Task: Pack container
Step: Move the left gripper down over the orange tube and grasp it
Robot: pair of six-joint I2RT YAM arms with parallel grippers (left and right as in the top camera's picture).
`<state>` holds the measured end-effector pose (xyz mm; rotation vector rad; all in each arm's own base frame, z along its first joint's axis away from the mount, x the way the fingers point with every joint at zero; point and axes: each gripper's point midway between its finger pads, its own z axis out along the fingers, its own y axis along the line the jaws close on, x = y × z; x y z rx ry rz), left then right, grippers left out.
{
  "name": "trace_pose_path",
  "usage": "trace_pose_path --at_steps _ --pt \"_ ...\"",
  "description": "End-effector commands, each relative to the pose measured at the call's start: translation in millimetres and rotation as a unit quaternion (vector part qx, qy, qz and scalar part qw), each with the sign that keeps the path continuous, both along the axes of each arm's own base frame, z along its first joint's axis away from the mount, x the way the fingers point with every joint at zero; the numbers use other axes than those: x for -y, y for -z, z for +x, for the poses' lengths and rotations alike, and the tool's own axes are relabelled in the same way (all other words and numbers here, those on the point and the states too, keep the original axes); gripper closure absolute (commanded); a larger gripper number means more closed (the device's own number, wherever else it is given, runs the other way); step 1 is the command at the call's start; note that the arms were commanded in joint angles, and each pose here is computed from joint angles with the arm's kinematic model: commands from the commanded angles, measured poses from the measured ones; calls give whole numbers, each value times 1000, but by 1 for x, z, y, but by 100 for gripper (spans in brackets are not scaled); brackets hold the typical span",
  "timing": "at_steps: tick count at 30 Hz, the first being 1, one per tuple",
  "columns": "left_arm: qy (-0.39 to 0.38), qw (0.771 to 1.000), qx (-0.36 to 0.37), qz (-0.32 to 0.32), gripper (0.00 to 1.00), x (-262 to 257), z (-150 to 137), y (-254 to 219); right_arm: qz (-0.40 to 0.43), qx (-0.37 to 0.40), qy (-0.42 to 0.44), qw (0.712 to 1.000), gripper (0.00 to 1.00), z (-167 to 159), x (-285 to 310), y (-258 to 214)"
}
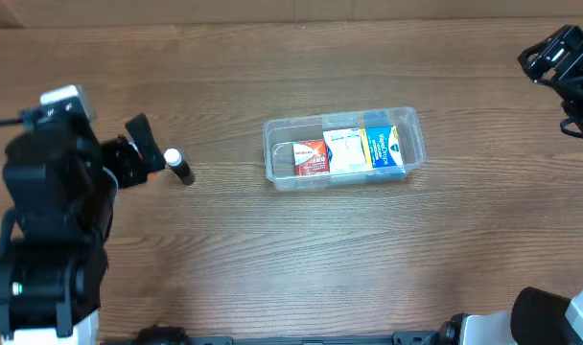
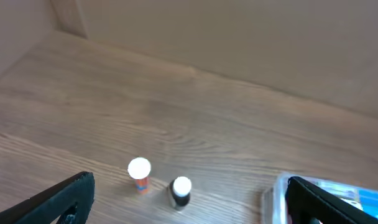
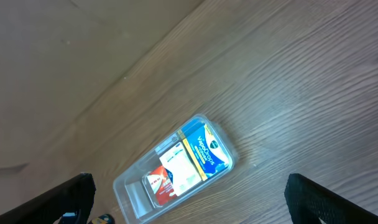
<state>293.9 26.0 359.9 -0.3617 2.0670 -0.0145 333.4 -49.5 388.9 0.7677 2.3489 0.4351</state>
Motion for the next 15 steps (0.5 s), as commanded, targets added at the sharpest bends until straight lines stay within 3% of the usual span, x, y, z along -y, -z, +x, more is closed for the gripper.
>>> trace_pose_path --at_steps 1,7,15 --pt "-107 993 -41 -26 0 -31 2 18 2 6 1 1000 0 0 0 -3" --pt "-139 966 -200 -81 0 -51 18 102 2 6 1 1000 0 0 0 -3" --pt "-150 939 -307 -47 5 -76 48 174 2 6 1 1000 0 0 0 -3"
